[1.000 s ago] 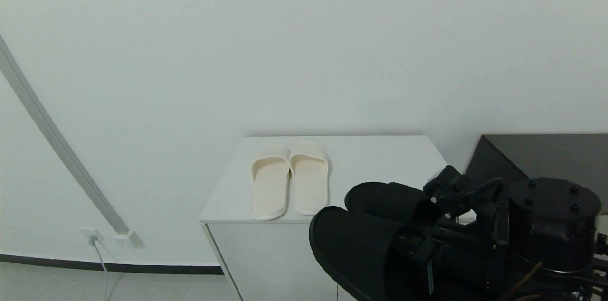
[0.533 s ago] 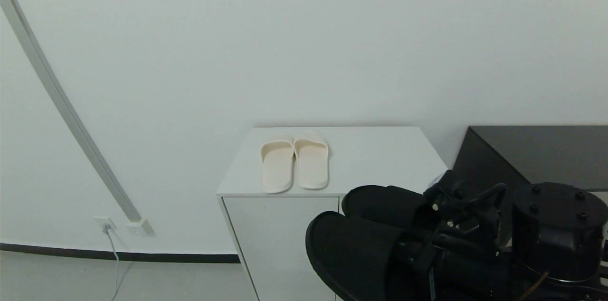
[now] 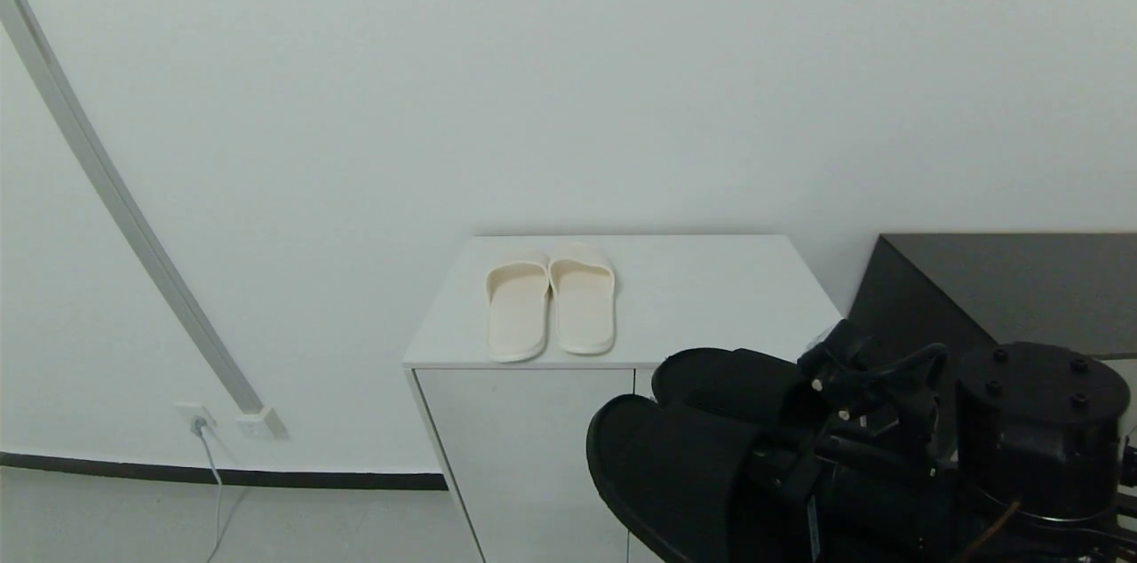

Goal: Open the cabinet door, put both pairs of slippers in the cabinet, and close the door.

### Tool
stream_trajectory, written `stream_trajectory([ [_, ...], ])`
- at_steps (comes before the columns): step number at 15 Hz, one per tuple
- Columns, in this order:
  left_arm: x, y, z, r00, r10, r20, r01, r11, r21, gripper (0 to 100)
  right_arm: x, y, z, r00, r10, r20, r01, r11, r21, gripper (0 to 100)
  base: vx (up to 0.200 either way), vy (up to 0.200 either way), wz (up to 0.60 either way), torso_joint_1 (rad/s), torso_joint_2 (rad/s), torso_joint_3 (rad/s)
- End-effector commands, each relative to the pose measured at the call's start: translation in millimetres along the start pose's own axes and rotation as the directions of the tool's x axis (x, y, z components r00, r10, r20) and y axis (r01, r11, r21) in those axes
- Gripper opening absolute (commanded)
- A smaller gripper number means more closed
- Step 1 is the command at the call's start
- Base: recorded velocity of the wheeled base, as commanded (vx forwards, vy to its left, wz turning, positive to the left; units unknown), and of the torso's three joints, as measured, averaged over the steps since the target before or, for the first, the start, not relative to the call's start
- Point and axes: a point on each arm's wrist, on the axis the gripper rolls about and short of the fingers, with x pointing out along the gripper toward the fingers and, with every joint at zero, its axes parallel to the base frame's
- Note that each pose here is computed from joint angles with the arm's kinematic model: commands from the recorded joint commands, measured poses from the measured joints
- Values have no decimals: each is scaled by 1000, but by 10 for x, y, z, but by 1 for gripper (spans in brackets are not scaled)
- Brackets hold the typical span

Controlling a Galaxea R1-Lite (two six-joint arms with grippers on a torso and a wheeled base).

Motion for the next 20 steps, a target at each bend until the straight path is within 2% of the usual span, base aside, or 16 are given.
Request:
stream_trajectory([
  [1,1,0,1,1000,0,-1,0,1000,0,0,11,3,-25,1000,1,-11,-1,1000,0,0,0,0,0,0,0,0],
  [7,1,0,1,1000,0,-1,0,1000,0,0,6,-2,-41,1000,-1,-16,1,1000,0,0,0,0,0,-10,22,14],
  [16,1,0,1,1000,-3,-1,3,1000,-2,0,2,-3,-52,1000,-1,-19,1,1000,-5,0,0,0,0,-165,381,210],
  [17,1,0,1,1000,0,-1,0,1000,-3,100,4,0,-59,1000,0,-22,0,1000,-5,0,0,0,0,-227,530,305],
  [20,1,0,1,1000,2,-1,-2,1000,0,100,18,4,-67,1000,1,-27,-2,1000,-7,0,0,0,0,-233,546,320],
])
